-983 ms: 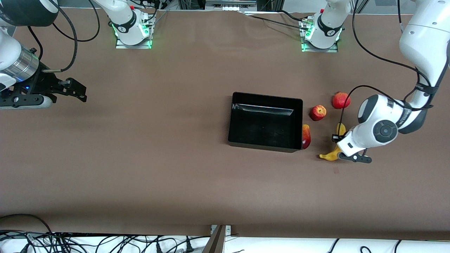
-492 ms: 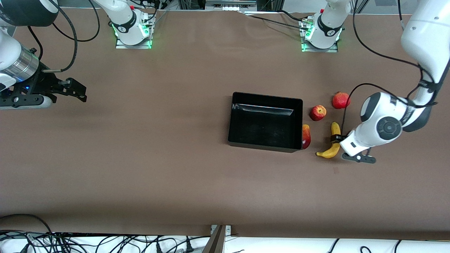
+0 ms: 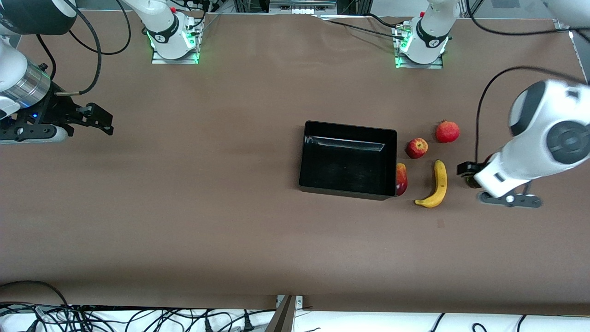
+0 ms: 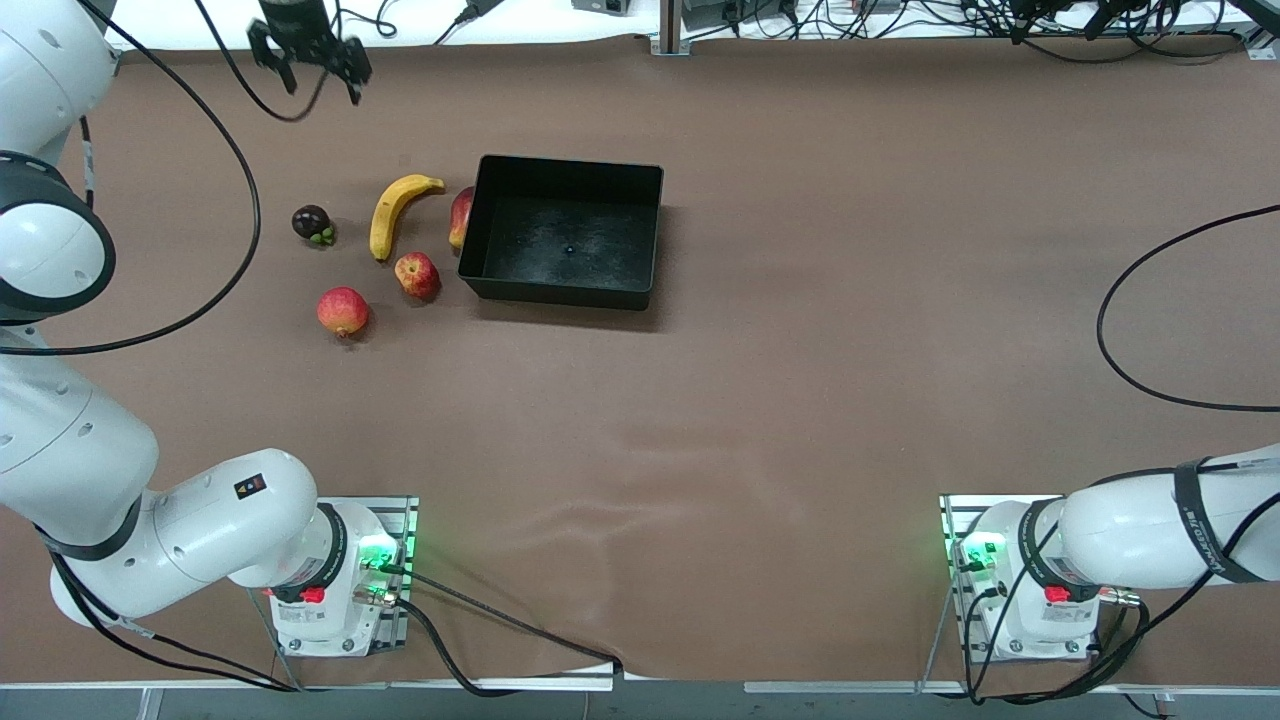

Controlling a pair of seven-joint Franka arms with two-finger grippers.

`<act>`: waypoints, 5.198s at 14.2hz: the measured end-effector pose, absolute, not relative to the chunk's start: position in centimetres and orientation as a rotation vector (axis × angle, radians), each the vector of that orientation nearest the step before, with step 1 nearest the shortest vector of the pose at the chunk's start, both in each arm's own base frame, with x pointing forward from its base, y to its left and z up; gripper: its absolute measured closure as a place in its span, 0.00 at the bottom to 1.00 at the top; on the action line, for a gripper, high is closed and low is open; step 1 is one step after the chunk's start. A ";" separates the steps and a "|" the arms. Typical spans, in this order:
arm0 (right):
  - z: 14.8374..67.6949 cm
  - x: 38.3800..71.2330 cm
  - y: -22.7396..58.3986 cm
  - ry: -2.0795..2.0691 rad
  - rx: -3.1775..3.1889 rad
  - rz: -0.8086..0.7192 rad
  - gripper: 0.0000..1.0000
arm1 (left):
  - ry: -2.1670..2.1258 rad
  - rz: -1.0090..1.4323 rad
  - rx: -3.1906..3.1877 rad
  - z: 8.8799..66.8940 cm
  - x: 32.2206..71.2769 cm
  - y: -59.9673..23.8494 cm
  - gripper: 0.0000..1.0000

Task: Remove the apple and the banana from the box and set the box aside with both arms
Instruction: 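Lower the banana beside the plum while the right gripper reaches the tray, then lower the right gripper onto the tray rim and grip it, then drag the black tray across the table away from the fruits with the right gripper, then open the right gripper and draw it back from the tray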

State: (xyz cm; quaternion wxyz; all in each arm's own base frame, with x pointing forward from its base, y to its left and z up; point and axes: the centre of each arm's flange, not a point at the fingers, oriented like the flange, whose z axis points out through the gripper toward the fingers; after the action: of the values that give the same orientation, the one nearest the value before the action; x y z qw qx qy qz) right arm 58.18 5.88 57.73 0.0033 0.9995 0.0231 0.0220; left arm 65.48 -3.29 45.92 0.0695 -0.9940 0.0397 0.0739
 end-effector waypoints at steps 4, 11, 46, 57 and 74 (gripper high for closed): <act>56.2 58.7 7.4 0.114 3.133 0.044 0.00 | 0.031 0.150 -3.077 52.9 64.9 -3.3 0.00; 48.1 59.5 15.8 0.311 3.127 -0.173 0.00 | -0.035 0.002 -3.057 59.7 58.7 -0.6 0.00; 27.7 56.8 45.3 0.054 3.157 -0.019 0.97 | 0.063 0.076 -3.102 59.6 53.0 3.1 0.00; 32.5 67.4 19.8 0.331 3.113 -0.205 0.97 | 0.040 0.074 -3.100 59.6 52.9 4.1 0.00; 23.0 61.8 -2.1 0.001 3.153 -0.188 0.97 | 0.079 0.068 -3.099 59.8 53.0 3.4 0.00</act>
State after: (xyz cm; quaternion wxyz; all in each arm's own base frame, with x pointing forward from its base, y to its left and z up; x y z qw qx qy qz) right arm 61.81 -2.08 22.99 -0.0085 0.9982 0.0002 -0.0596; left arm 52.99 3.37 59.82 0.0206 -0.9992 0.0256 0.0220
